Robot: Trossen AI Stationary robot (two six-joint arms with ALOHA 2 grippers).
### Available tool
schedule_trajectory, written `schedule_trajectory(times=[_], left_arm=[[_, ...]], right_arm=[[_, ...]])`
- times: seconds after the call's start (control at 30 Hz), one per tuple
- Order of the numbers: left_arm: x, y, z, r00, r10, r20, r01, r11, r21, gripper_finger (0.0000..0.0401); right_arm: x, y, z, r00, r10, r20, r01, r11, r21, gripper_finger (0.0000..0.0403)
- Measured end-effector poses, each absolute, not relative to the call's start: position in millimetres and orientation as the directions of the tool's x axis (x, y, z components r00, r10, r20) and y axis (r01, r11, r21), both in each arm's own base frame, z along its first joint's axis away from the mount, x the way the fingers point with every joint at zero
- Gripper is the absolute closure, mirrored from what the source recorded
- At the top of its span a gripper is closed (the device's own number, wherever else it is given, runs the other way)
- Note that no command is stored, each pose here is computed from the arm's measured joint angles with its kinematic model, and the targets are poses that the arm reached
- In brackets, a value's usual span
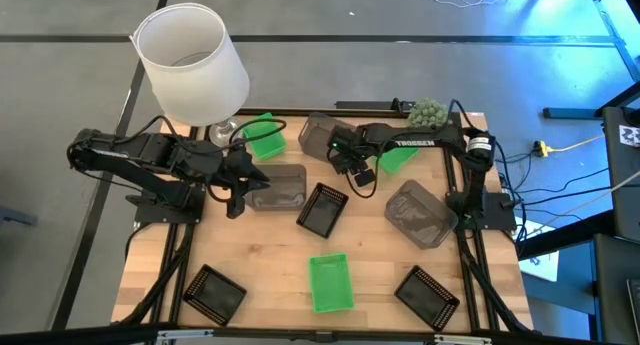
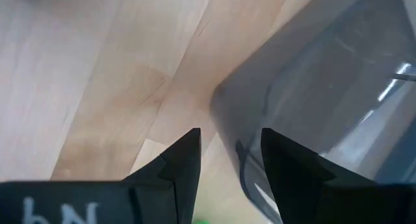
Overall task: Stack baskets by color
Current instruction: Stack the middle black transparent bin on top of the left black transparent bin
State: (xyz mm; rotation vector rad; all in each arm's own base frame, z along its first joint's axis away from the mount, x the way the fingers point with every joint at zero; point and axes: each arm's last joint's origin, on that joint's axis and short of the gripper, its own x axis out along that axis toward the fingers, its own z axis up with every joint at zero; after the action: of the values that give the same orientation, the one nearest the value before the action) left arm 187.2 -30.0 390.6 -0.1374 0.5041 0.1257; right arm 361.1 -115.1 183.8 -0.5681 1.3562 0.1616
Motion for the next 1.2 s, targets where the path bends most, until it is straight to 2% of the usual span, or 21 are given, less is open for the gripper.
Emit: schedule_trajectory(times=[0.13,0.2,0.3,0.37,0.57,0.73,0.83,1.07,1.2], left_arm=[[187.2,-29.4,390.6,0.867,0.104,-0.487,-0.168,0.982,-0.09,0.0343],[187.2,-29.4,390.6,0.867,0.104,-0.487,-0.168,0.982,-0.09,0.0343],[187.2,-29.5,390.6,0.867,0.104,-0.487,-0.168,0.982,-0.09,0.0343],[187.2,-29.4,390.6,0.867,0.104,-0.487,-0.168,0.982,-0.09,0.0343],[187.2,-29.3,390.6,0.867,0.105,-0.487,-0.169,0.981,-0.09,0.0343],[187.2,-29.1,390.5,0.866,0.109,-0.487,-0.173,0.981,-0.087,0.0343],[187.0,-27.3,390.6,0.861,0.172,-0.479,-0.232,0.97,-0.068,0.0343],[178.0,-21.1,391.0,0.82,0.332,-0.466,-0.413,0.907,-0.082,0.0343],[167.7,-17.1,394.0,0.8,0.404,-0.443,-0.498,0.859,-0.116,0.0343]], right_arm=[[365.0,-116.3,176.1,0.226,-0.213,-0.95,-0.426,0.856,-0.293,0.0262],[366.0,-116.6,174.8,0.229,-0.214,-0.949,-0.422,0.857,-0.295,0.0295],[365.9,-116.5,174.6,0.229,-0.21,-0.95,-0.404,0.868,-0.289,0.0367],[365.9,-116.7,174.4,0.224,-0.225,-0.948,-0.38,0.876,-0.297,0.0389],[368.1,-118.3,185.5,0.178,-0.324,-0.929,-0.373,0.852,-0.368,0.0396],[378.0,-111.3,219.9,0.183,-0.325,-0.928,-0.409,0.833,-0.372,0.0398],[387.0,-100.0,247.2,0.227,-0.322,-0.919,-0.472,0.789,-0.393,0.0399],[403.6,-63.2,293.3,0.379,-0.241,-0.894,-0.633,0.637,-0.44,0.0401],[408.4,-45.2,302.3,0.441,-0.108,-0.891,-0.709,0.567,-0.42,0.0401]])
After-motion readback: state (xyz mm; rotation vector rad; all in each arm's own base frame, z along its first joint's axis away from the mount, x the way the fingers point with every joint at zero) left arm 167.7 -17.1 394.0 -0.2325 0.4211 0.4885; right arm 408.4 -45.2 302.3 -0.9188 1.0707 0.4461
